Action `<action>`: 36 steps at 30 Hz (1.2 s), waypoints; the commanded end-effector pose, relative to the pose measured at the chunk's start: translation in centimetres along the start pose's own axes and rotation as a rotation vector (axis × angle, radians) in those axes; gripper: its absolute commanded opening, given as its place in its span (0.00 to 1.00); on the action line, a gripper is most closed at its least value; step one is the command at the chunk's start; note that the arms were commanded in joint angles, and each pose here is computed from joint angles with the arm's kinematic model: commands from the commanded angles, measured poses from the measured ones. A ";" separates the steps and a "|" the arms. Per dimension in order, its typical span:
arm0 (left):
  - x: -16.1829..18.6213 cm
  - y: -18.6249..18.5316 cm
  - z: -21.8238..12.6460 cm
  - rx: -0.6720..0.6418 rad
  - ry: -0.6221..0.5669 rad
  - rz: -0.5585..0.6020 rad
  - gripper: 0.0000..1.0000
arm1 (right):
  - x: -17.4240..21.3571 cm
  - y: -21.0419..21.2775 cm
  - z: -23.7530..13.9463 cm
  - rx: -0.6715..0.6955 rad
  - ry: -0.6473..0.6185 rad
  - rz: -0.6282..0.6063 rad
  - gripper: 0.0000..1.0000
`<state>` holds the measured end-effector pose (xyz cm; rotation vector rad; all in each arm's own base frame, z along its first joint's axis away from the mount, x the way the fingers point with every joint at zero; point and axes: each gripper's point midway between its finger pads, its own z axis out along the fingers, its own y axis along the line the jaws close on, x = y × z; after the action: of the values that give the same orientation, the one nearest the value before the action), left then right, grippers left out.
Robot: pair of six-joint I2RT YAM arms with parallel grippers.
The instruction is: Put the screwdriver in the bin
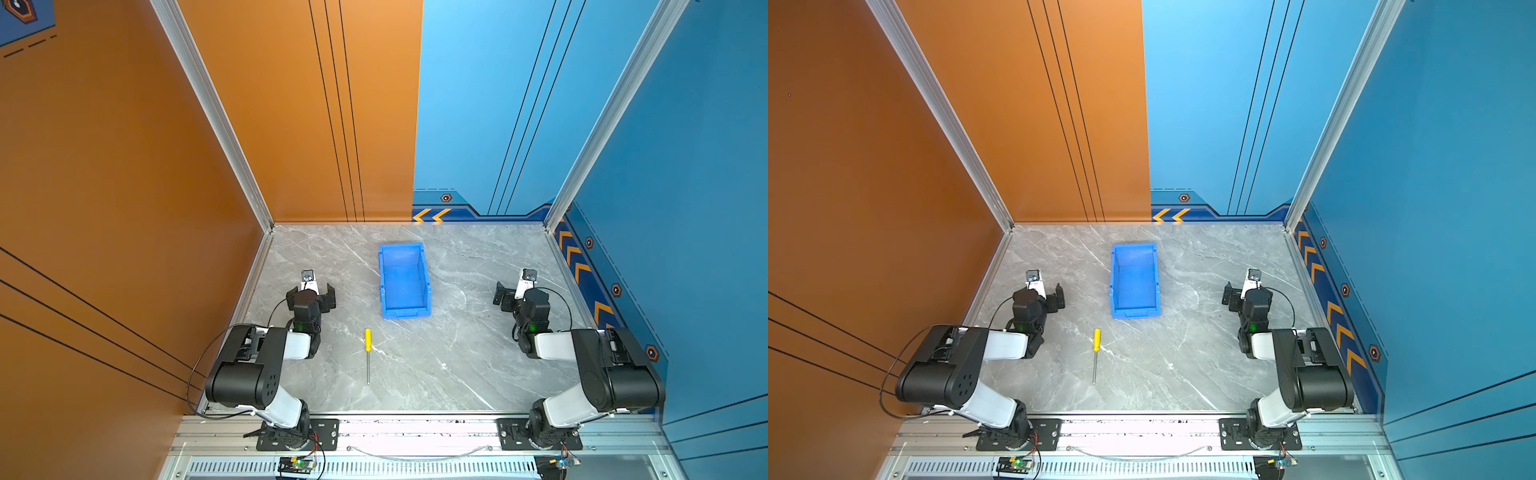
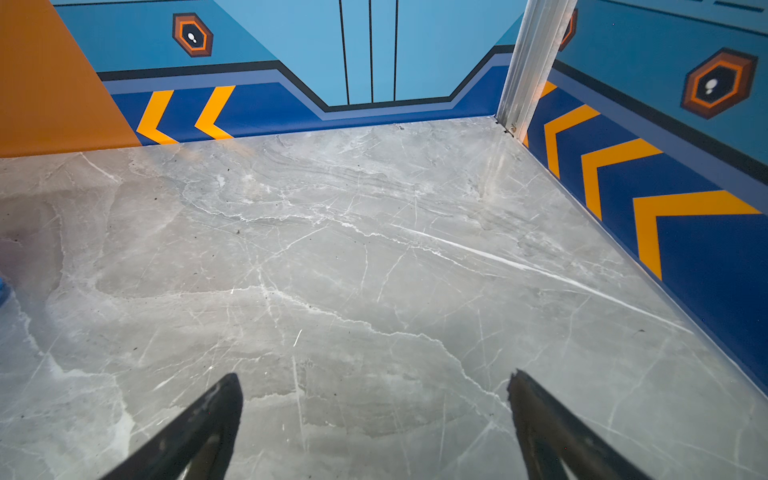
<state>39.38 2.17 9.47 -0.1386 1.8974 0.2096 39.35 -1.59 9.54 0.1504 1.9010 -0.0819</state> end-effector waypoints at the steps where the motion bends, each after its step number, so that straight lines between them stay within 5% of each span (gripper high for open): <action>1: 0.3 0.0 0.0 0.012 0.002 0.014 0.98 | 0.2 -0.2 0.1 0.020 0.000 -0.015 1.00; 36: -1.8 0.7 -1.8 0.000 0.031 0.003 0.98 | -3.0 -0.5 -2.0 0.059 -0.019 -0.018 1.00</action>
<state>38.49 2.23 11.74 -0.1409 1.8864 0.2076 38.42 -1.85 12.12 0.1689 1.8743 -0.1134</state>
